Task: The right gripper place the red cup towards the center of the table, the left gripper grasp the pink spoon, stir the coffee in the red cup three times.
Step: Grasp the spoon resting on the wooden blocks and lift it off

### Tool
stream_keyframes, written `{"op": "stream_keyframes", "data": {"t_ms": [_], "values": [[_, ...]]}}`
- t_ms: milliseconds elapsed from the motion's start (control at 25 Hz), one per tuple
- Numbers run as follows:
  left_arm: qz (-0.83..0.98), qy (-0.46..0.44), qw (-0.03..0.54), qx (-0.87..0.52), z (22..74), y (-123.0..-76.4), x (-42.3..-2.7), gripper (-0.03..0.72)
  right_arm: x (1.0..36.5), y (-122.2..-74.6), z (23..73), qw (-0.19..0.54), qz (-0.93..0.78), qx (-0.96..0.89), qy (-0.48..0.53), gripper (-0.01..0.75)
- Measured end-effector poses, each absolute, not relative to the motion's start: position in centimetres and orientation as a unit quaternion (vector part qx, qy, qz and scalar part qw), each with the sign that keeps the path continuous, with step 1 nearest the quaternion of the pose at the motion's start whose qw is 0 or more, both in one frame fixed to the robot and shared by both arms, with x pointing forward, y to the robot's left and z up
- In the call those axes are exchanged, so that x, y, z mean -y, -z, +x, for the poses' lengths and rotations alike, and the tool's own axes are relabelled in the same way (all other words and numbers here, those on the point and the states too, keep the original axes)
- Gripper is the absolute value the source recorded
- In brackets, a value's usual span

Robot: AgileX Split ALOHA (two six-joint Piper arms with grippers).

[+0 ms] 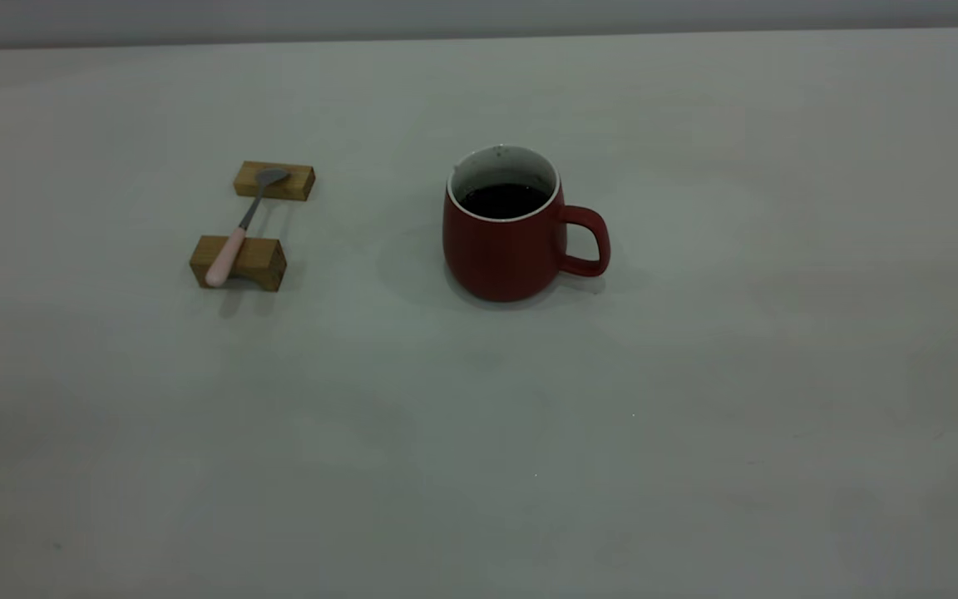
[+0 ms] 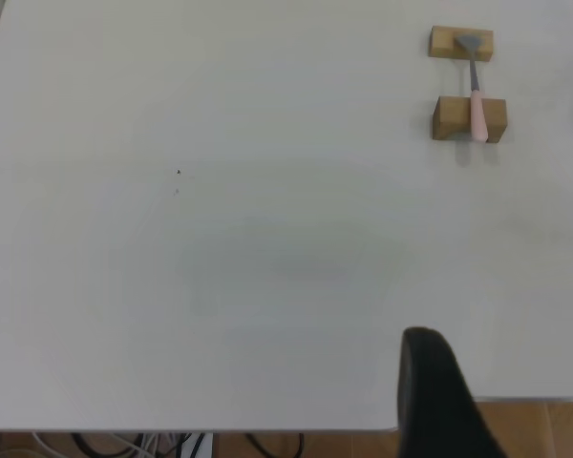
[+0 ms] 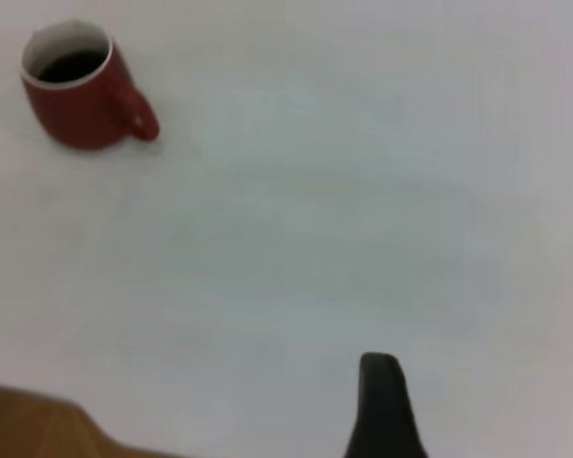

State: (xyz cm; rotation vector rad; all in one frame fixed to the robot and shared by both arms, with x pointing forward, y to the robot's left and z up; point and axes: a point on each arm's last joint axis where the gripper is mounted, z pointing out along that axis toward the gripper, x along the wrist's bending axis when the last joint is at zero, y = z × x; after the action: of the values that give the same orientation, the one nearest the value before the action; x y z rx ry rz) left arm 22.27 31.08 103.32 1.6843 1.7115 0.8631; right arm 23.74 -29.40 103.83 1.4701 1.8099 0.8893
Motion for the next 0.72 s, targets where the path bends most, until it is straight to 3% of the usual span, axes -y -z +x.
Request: {"op": "stream_keyframes", "data": {"t_ms": [720], "values": [[0.632,-0.324,0.291,-0.642,22.27,-103.32,-31.08,0.442,29.22,-103.84,23.6,0.315,0.565,-0.679,-0.346,0.587]]}}
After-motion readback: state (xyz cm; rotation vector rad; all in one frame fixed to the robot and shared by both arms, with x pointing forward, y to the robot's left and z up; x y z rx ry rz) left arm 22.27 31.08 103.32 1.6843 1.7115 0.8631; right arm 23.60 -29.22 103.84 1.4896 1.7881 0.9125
